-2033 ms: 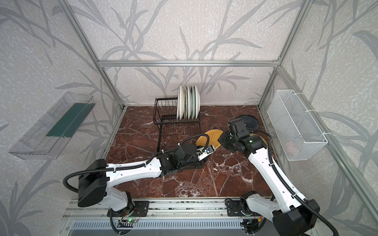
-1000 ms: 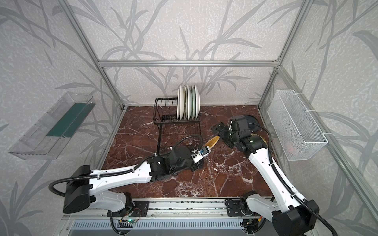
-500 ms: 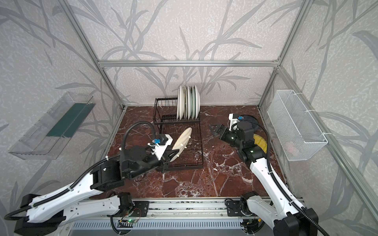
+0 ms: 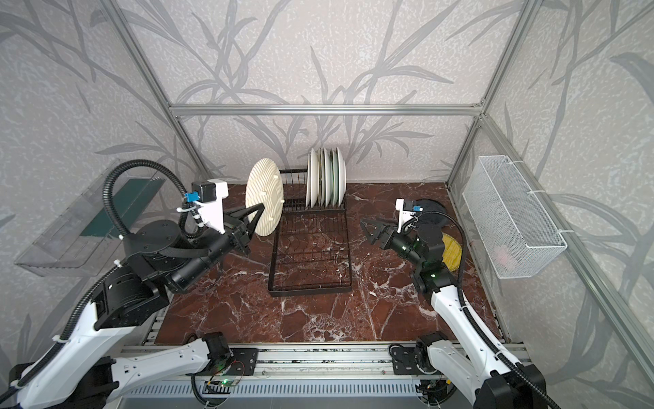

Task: Load plates into a dish rack
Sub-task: Place the plate on the dish rack.

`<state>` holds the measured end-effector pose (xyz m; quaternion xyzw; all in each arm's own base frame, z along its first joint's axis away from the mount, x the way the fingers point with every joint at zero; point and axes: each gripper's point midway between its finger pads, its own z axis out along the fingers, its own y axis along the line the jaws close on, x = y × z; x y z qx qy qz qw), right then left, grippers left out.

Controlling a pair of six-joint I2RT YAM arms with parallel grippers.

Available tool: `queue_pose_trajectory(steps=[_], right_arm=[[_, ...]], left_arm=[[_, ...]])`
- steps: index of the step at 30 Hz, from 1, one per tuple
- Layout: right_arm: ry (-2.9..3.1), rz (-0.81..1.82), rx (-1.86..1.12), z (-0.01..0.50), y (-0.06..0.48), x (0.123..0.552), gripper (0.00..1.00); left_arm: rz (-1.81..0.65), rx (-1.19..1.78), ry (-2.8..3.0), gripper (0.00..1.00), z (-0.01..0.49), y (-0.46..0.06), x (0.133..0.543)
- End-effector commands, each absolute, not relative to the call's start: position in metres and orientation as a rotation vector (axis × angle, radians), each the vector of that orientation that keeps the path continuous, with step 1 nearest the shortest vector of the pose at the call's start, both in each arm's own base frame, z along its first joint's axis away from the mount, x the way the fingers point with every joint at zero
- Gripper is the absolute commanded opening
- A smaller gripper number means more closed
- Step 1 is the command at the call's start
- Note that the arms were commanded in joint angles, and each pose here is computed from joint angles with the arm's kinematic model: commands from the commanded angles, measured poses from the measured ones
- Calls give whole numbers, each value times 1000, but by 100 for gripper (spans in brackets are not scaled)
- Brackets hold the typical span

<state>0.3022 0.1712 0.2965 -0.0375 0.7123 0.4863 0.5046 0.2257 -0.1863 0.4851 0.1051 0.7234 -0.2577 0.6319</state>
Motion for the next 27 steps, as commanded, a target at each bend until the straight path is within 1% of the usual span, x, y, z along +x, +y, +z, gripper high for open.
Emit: queue_pose_trajectory(steps=[1,7,13,16,20,27], right_arm=[[1549,1240,-265,325,181,280,99],[1427,1295,-377,338,186,252,99],[1345,1215,-434,347,184,230,99],[1356,1159,-452,341,184,227,99],[1352,1159,-456,341,185,226,99],[1355,1176,-457,339,187,227,99]], left_arm=[[-554,188,1652,0,497,-188,248],[-558,152,1696,0,495,-202,297],[-558,129,1745,0,483,-206,345],[-557,121,1779,0,472,-207,366],[-562,123,1822,0,457,-212,388],[-566,121,1863,0,442,-215,412]])
